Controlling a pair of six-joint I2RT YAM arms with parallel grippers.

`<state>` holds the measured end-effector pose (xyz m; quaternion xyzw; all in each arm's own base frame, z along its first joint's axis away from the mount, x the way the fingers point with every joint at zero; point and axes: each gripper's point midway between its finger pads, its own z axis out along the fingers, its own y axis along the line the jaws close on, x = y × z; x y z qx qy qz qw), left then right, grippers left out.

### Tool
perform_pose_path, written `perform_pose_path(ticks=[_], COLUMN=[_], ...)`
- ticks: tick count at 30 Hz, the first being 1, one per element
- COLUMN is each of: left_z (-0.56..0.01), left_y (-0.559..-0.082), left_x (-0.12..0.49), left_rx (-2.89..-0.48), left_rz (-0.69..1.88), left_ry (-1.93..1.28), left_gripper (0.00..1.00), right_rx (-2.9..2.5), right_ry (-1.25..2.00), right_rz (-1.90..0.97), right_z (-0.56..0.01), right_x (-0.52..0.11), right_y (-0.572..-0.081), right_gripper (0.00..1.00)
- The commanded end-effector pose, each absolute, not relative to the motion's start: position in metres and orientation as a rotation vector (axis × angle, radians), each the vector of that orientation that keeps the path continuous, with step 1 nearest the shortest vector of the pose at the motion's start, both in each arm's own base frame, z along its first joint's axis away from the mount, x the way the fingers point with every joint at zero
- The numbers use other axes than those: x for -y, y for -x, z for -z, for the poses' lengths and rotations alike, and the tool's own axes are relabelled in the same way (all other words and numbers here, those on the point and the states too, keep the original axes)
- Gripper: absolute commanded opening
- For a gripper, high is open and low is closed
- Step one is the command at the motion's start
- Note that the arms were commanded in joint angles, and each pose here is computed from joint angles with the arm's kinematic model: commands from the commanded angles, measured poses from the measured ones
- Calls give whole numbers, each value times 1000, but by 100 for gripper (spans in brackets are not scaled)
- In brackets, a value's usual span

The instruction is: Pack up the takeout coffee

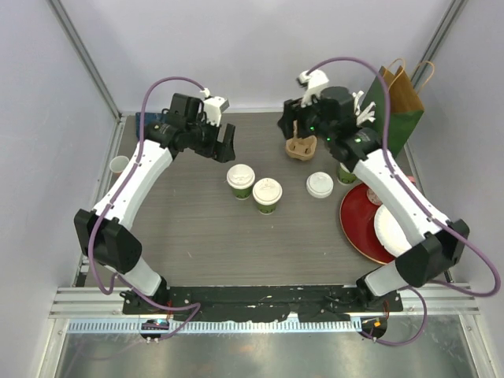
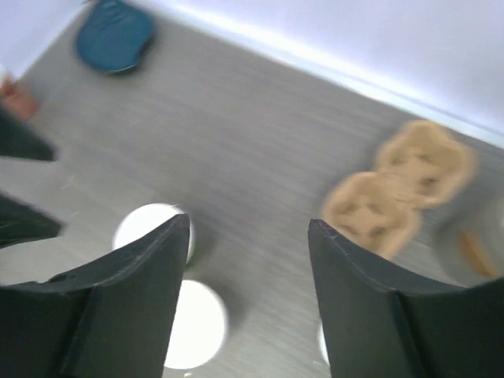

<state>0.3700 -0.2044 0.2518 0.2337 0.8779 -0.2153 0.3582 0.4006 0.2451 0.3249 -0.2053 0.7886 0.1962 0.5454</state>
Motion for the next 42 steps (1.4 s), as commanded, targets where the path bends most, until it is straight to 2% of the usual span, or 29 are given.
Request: perform_pose_path(ticks=[1, 3, 7, 10, 16, 17, 19, 21, 23, 28, 31, 32, 33, 37, 42], left_z=[-275, -277, -272, -268, -268, -268, -268, -267, -266, -265, -266, -266, -267, -266, -271], left_y=[-370, -372, -370, -369, -368, -368, -369, -368, -368, -368, -368, -367, -367, -365, -365], left_x=[177, 167, 156, 152, 147, 145, 145, 146, 146, 145, 146, 145, 145, 143, 143], left_rx=[-2229, -2231, -2249, -2255, -2258, -2256, -2256, -2257, -2260, -2266, -2260, -2264, -2260, -2258, -2245], left_rz=[439, 426, 417, 422, 414, 413, 413, 419, 420, 416, 419, 417, 419, 404, 399], left_ry=[-561, -533, -509, -498, -488, -484, -481, -481, -483, -484, -486, -485, -486, -516, -520], left_gripper=[87, 88, 88, 88, 87, 87, 87, 87, 86, 86, 85, 85, 85, 85, 84], right_rx=[-1873, -1869, -1856, -1875, -1922, -1991, -2002, -2028, -2048, -2120, -2142, -2147, -2145, -2070, -1829], right_ry=[233, 120, -121, -217, -162, -158, -162, -169, -156, -119, -101, -85, -53, 1, -10], right_rz=[-163, -25, 288, 389, 412, 415, 407, 433, 447, 456, 482, 478, 479, 558, 636], right_z=[-345, -355, -369, -368, -360, -338, -339, -327, -321, -299, -291, -290, -294, -327, -416], right_x=[-152, -100, 7, 58, 83, 88, 93, 101, 103, 106, 109, 108, 107, 115, 118], right_y=[-415, -420, -433, -448, -484, -491, -502, -513, -518, -536, -539, -539, -539, -533, -519], right_gripper=[74, 82, 84, 84, 80, 77, 73, 66, 54, 52, 24, 6, 1, 1, 1])
